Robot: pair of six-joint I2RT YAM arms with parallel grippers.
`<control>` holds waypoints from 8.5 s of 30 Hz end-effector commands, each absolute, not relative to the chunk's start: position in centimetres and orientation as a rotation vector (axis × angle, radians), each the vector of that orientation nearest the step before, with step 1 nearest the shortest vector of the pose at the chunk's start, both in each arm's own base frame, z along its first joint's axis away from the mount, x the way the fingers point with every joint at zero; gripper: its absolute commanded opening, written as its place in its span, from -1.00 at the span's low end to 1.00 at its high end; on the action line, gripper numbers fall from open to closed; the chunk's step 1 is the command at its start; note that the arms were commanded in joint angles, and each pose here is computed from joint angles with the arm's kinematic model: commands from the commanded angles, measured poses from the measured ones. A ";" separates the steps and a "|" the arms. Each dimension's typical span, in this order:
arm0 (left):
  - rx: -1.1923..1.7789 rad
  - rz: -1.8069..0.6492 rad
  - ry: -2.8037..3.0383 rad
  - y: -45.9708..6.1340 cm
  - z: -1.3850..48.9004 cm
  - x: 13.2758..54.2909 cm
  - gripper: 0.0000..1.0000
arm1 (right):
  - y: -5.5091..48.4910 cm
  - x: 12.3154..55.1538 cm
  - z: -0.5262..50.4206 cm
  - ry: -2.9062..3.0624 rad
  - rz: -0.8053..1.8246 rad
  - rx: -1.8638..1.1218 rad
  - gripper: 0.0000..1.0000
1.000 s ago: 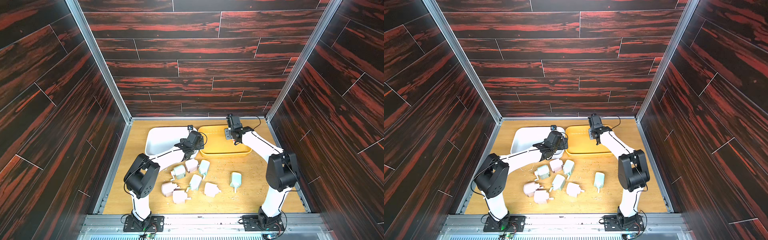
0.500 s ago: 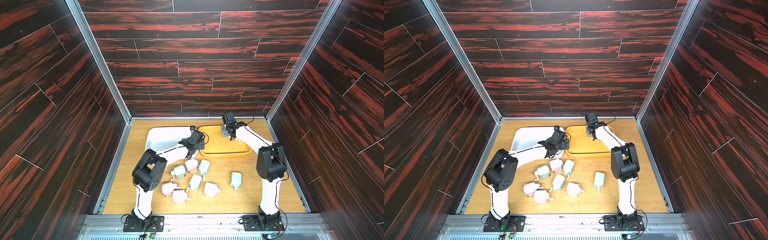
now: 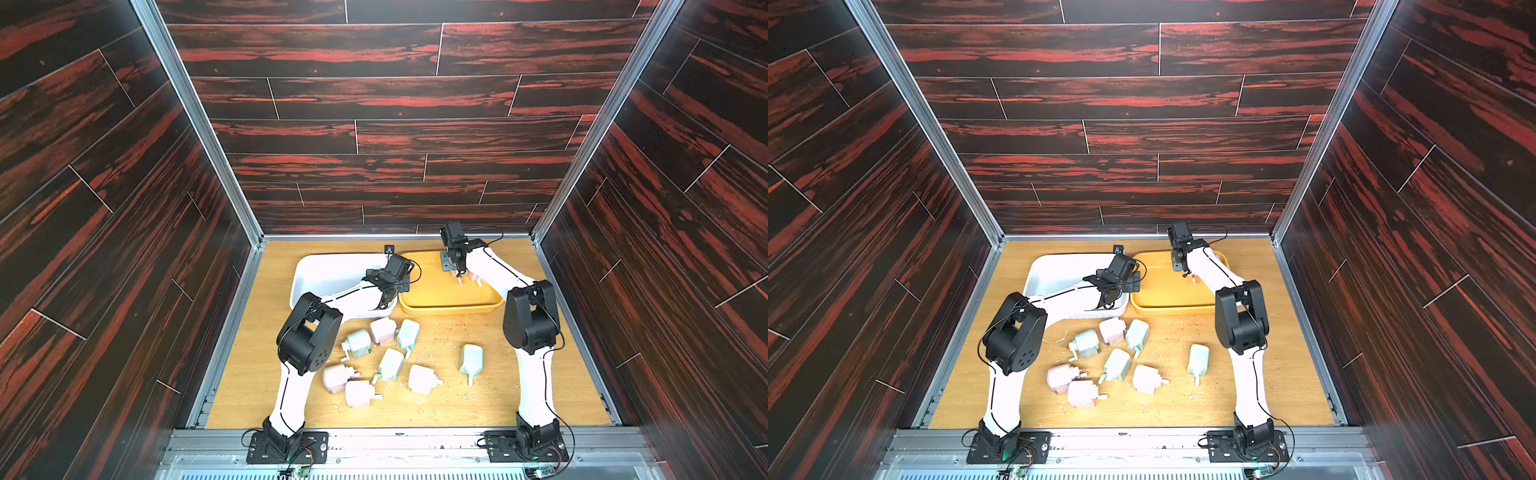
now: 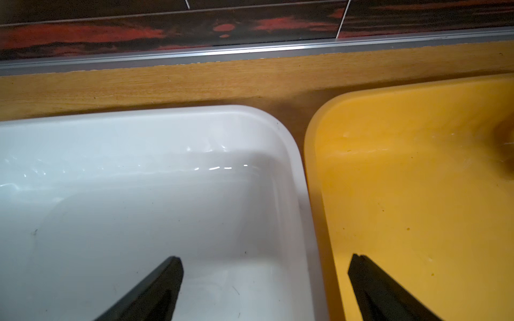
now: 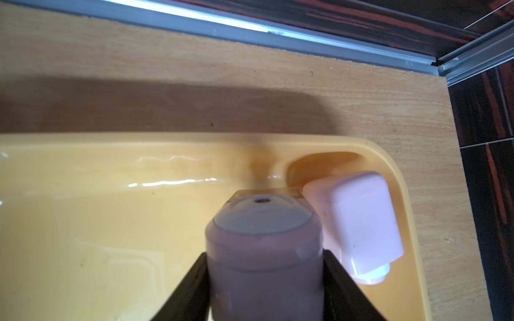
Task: Place the pencil sharpeners by color into the storage box
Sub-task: Place the pencil sharpener in the storage box, then pick up the pencil sharpener from the center of the board, then place the pencil sharpener in the storage box.
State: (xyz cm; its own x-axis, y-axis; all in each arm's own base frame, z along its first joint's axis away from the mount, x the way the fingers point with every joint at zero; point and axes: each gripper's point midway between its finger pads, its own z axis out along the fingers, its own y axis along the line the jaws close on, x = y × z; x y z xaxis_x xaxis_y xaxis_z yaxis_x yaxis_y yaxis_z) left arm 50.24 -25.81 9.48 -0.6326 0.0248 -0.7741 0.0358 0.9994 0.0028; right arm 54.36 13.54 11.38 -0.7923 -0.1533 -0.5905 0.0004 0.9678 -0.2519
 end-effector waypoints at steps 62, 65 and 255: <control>0.026 0.057 2.299 -23.8 8.2 50.7 1.00 | 10.8 55.2 12.0 2.340 -0.685 -0.249 0.97; 0.027 0.058 2.299 -23.8 8.2 50.7 1.00 | 10.7 55.4 11.5 2.346 -0.714 -0.283 0.97; 0.069 -0.371 2.230 -21.9 19.5 35.8 1.00 | 18.7 39.0 24.0 2.017 0.138 -0.171 -1.00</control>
State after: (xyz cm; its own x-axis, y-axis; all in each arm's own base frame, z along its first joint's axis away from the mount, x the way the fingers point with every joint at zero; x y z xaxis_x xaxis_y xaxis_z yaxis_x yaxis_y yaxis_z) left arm 34.74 -21.58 18.74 -0.6578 -0.0949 -0.7472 0.1711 0.9473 -0.2709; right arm 37.17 18.10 21.31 -0.4998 -0.0687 -0.8634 -0.1725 0.9848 0.0215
